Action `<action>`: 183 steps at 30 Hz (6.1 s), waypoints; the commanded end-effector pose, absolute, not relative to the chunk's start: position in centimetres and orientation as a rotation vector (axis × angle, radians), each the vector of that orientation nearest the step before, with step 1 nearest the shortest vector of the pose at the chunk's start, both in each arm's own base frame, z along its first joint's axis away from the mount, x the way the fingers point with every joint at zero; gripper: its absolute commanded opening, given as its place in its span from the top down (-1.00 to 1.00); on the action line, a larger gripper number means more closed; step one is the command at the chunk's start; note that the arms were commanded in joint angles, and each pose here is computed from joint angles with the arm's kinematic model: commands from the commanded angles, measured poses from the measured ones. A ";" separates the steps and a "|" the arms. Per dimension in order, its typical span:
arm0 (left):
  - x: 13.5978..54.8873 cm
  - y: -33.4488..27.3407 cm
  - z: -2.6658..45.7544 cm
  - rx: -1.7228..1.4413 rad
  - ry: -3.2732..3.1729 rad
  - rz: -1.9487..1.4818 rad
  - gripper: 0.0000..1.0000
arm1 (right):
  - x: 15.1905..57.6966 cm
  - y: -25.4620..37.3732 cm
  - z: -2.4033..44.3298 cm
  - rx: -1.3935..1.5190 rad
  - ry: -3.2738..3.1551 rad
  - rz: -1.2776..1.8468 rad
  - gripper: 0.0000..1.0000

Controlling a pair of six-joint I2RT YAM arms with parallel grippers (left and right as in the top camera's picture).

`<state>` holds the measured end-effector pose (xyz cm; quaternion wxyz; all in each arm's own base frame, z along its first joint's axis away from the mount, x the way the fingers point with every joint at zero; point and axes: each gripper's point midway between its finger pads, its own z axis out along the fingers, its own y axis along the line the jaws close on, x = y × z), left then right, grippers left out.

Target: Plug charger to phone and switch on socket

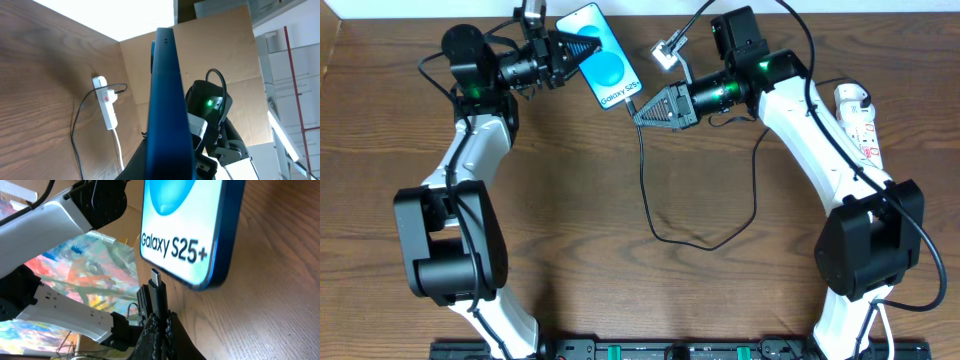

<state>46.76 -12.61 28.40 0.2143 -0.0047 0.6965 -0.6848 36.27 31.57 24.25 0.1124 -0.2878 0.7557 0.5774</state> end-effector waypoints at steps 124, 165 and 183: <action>44.7 -13.7 29.6 0.145 1.958 -1.934 0.86 | 36.8 31.7 24.8 -0.836 2.147 1.769 0.98; 44.5 -13.7 29.6 0.200 1.946 -1.914 0.86 | 38.3 23.8 12.9 -0.392 2.870 0.835 0.98; 44.5 -13.7 29.6 0.201 1.946 -1.915 0.86 | 37.2 19.0 3.5 0.045 3.038 0.438 0.98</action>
